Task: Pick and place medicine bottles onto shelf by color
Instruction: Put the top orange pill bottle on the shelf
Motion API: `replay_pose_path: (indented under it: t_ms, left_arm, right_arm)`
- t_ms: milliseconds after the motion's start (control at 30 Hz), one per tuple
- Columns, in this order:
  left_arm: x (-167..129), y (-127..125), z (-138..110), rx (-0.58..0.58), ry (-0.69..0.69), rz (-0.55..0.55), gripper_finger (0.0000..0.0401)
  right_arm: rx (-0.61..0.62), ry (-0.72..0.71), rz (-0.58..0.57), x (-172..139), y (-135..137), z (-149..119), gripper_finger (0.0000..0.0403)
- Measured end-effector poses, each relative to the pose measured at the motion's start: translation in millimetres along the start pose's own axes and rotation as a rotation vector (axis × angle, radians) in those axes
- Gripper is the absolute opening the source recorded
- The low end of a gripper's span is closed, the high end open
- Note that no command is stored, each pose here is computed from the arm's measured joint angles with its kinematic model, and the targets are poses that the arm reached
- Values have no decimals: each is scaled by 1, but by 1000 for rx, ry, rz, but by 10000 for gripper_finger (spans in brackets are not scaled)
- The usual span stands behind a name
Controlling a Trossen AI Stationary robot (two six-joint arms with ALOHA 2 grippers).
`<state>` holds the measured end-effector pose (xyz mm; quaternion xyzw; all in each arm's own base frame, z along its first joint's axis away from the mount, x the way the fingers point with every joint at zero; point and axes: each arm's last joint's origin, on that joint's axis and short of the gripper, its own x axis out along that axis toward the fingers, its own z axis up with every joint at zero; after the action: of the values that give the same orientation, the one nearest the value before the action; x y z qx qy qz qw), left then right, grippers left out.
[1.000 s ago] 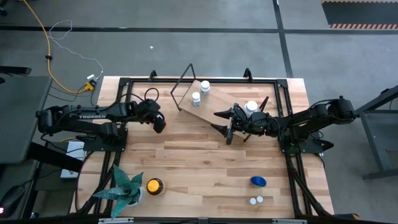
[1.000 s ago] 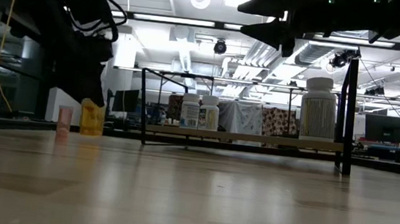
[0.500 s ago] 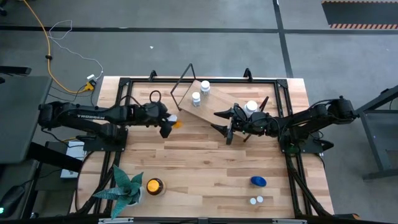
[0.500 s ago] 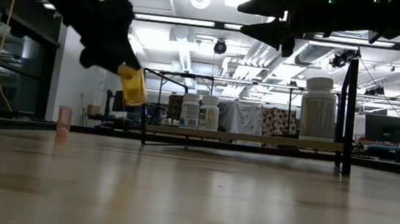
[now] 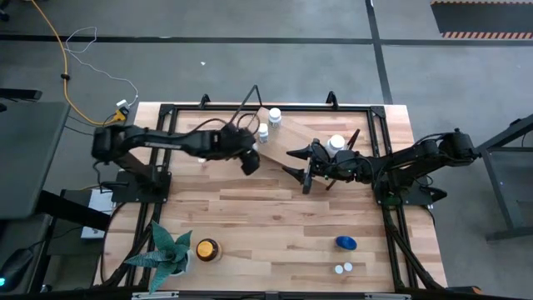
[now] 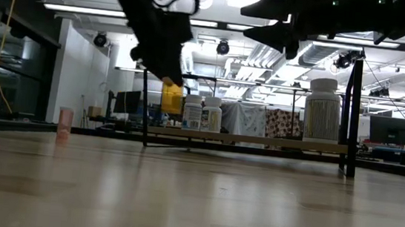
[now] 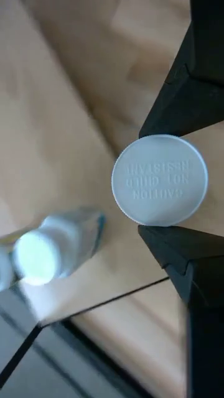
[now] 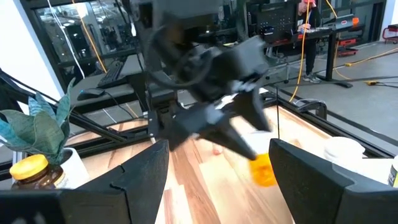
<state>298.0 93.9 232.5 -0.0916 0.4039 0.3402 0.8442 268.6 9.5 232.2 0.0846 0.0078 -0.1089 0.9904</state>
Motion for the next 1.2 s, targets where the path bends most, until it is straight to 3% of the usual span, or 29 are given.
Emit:
replay_pose_path:
  t_ms: [167,433,833,1200]
  left_arm:
    - [21,4,15,-15,27,13,209]
    - [47,21,13,-85,92,43,209]
    - [48,24,15,-86,72,54,209]
    - [50,34,16,-87,55,138,209]
  right_arm:
    - [-5,11,-2,0,0,-1,268]
    - [-5,11,-2,0,0,-1,268]
    - [-5,11,-3,0,0,-1,268]
    - [-5,11,-2,0,0,-1,268]
